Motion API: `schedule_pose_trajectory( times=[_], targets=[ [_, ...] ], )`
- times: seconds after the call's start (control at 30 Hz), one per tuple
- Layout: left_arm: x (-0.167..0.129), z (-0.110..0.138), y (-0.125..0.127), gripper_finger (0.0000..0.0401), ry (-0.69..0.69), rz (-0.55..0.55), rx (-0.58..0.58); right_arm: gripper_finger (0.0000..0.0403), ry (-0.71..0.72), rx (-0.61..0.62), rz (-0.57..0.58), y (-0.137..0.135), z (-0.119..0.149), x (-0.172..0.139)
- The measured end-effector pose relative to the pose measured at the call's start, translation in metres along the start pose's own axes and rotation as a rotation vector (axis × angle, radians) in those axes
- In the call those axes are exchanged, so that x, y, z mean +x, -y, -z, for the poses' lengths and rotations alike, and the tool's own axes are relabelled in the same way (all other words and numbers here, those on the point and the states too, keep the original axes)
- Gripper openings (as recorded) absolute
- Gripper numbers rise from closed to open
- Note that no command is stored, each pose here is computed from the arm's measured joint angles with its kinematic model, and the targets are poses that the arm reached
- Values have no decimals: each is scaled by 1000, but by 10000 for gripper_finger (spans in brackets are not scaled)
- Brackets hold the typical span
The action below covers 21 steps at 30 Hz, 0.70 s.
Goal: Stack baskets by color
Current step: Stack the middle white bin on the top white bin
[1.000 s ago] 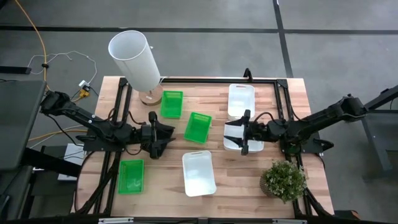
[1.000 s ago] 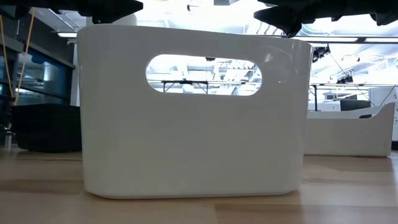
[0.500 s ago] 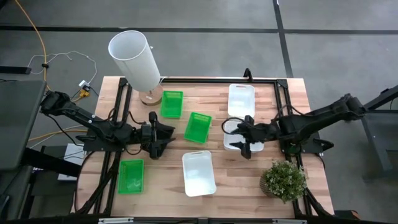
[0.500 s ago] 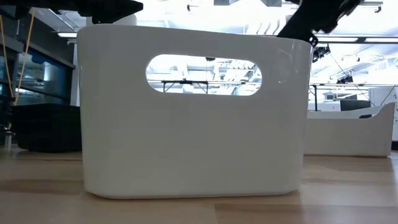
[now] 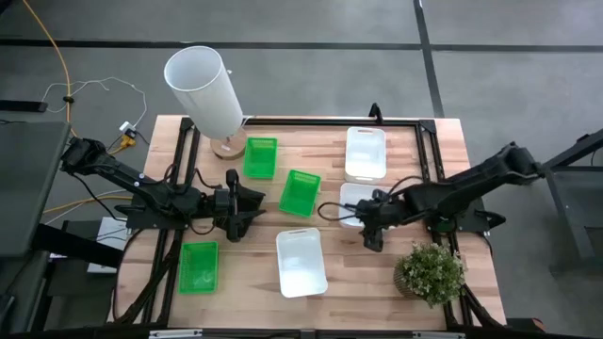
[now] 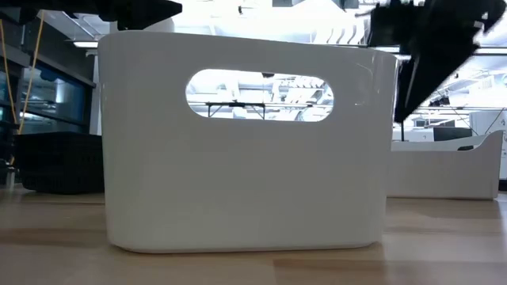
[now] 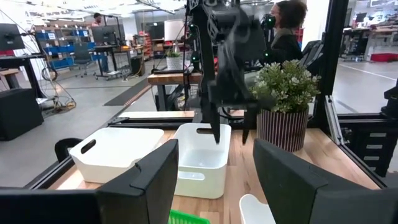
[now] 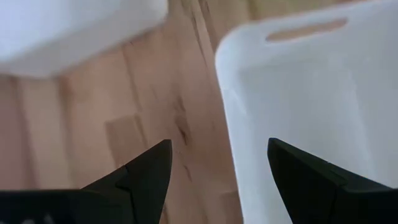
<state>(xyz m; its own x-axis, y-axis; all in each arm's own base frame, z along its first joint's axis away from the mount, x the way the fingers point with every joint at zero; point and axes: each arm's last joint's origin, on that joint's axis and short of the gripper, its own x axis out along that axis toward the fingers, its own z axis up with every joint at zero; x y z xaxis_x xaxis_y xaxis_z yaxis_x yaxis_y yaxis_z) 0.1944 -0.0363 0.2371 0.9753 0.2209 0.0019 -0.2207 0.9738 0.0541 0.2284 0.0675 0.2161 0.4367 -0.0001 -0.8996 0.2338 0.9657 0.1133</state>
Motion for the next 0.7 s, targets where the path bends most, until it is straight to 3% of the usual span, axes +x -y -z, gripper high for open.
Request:
schedule_pose_trajectory(
  times=[0.33, 0.53, 0.7],
  targets=[
    [0, 0, 0, 195, 0, 0, 0, 252, -167, -53, 118, -2, 6, 44],
    [0, 0, 0, 195, 0, -1, 0, 250, -194, -66, 179, -1, 8, 57],
    [0, 0, 0, 195, 0, -9, 0, 198, -219, -62, 179, -2, 10, 62]
  ],
)
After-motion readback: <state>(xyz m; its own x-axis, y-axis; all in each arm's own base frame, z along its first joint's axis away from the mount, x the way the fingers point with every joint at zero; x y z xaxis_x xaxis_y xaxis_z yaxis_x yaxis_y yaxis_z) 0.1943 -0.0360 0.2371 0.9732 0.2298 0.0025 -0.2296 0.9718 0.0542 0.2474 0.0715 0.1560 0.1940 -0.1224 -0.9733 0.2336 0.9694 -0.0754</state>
